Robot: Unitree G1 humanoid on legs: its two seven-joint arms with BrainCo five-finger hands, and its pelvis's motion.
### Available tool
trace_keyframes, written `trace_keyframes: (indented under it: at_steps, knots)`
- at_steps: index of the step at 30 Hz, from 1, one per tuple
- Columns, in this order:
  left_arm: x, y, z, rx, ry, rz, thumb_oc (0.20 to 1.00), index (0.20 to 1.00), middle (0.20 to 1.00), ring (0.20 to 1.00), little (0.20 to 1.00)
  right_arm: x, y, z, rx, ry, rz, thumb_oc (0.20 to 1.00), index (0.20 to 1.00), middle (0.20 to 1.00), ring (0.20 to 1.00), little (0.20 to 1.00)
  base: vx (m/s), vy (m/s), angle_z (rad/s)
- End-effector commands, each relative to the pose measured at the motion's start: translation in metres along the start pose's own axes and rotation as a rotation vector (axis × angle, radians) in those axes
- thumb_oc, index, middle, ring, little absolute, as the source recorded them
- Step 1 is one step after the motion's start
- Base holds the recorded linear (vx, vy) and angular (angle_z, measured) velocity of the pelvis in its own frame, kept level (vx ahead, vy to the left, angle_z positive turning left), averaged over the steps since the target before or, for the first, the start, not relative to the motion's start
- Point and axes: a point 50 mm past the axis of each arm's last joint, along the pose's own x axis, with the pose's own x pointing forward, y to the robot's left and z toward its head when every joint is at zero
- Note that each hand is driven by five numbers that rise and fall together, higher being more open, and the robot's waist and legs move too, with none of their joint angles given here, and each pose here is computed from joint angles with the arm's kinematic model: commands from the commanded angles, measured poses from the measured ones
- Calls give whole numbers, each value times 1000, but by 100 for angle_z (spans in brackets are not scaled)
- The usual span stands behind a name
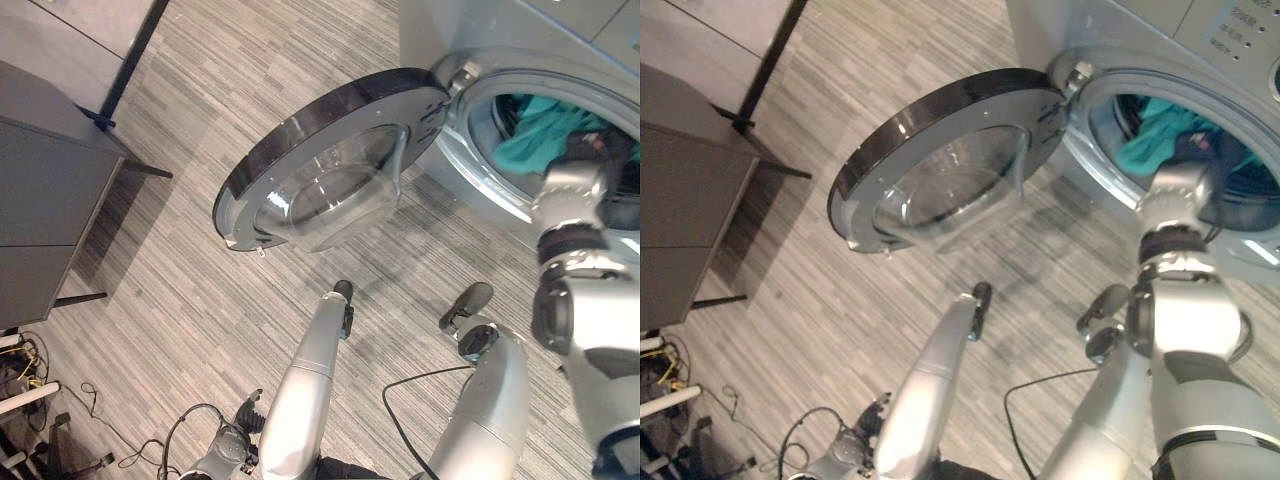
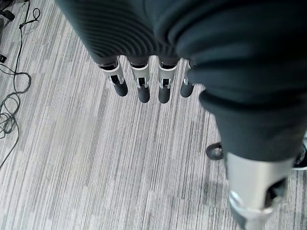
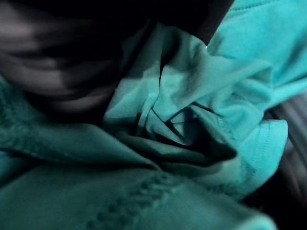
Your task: Grab the laundry basket,head to the washer,open it,put in the laundry and shut it.
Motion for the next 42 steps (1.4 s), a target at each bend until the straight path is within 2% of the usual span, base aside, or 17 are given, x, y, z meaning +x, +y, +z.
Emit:
trace_keyframes:
  at_steps: [1,2,9,16,22,24,25,26,29,30,32,33,34,37,38,40,42]
  knots:
    - [-5,12,-19,21,47,13,1000,1000,1000,1000,1000,7,22,40,-113,-144,136,909,909,909,909,909,-19,-14,3]
    - [-5,16,-20,9,54,26,1000,1000,1000,1000,1000,9,19,37,-231,-127,111,1000,1000,1000,1000,1000,0,0,0]
    - [-5,11,-19,-14,58,22,1000,1000,1000,1000,1000,10,-23,19,-256,-36,-45,1000,1000,1000,1000,1000,-7,-8,2]
    - [-5,6,-18,-24,54,17,1000,1000,1000,1000,1000,7,-43,4,-331,35,-96,1000,1000,1000,1000,1000,-25,11,-3]
    - [-3,8,-15,-65,57,34,1000,1000,1000,1000,1000,-11,-65,-38,-401,161,-79,1000,1000,1000,1000,1000,-28,2,-15]
    - [-1,8,-12,-81,55,40,1000,1000,1000,1000,1000,-25,-79,-62,-450,234,-46,1000,1000,1000,1000,1000,-2,0,-2]
    - [-1,10,-12,-100,52,46,1000,1000,1000,1000,1000,-42,-92,-84,-577,325,78,1000,1000,1000,1000,1000,3,-40,-4]
    - [-2,12,-15,-105,64,52,1000,1000,1000,1000,1000,-51,-102,-91,-676,342,120,1000,1000,1000,1000,1000,8,-37,-1]
    - [-3,11,-20,-113,73,56,1000,1000,1000,1000,1000,-68,-119,-106,-765,397,172,1000,1000,1000,1000,1000,27,-17,2]
    - [-6,8,-27,-112,101,57,1000,1000,1000,1000,1000,-91,-141,-122,-928,474,263,1000,1000,1000,1000,1000,41,9,1]
    - [-8,6,-35,-130,137,56,1000,1000,1000,1000,1000,-116,-154,-136,-984,535,353,1000,1000,1000,1000,1000,59,45,-16]
    - [-9,7,-39,-148,159,65,1000,1000,1000,1000,1000,-129,-158,-138,-1000,544,415,1000,1000,1000,1000,1000,124,51,-42]
    - [-13,7,-49,-164,200,70,1000,1000,1000,1000,1000,-151,-185,-137,-1002,621,434,1000,1000,1000,1000,1000,106,30,-48]
    - [-16,4,-57,-176,236,66,1000,1000,1000,1000,1000,-163,-200,-120,-957,599,416,1000,1000,1000,1000,1000,105,8,-20]
    - [-19,-3,-64,-54,270,16,1000,1000,1000,1000,1000,-180,-216,-106,-979,605,436,1000,1000,1000,1000,1000,191,16,21]
    - [-20,-4,-67,3,285,2,1000,1000,1000,1000,1000,-183,-216,-103,-1001,601,470,1000,1000,1000,1000,1000,135,8,48]
    - [-27,2,-83,45,352,15,1000,1000,1000,1000,1000,-190,-209,-87,-1126,553,636,1000,1000,1000,1000,1000,218,-48,-9]
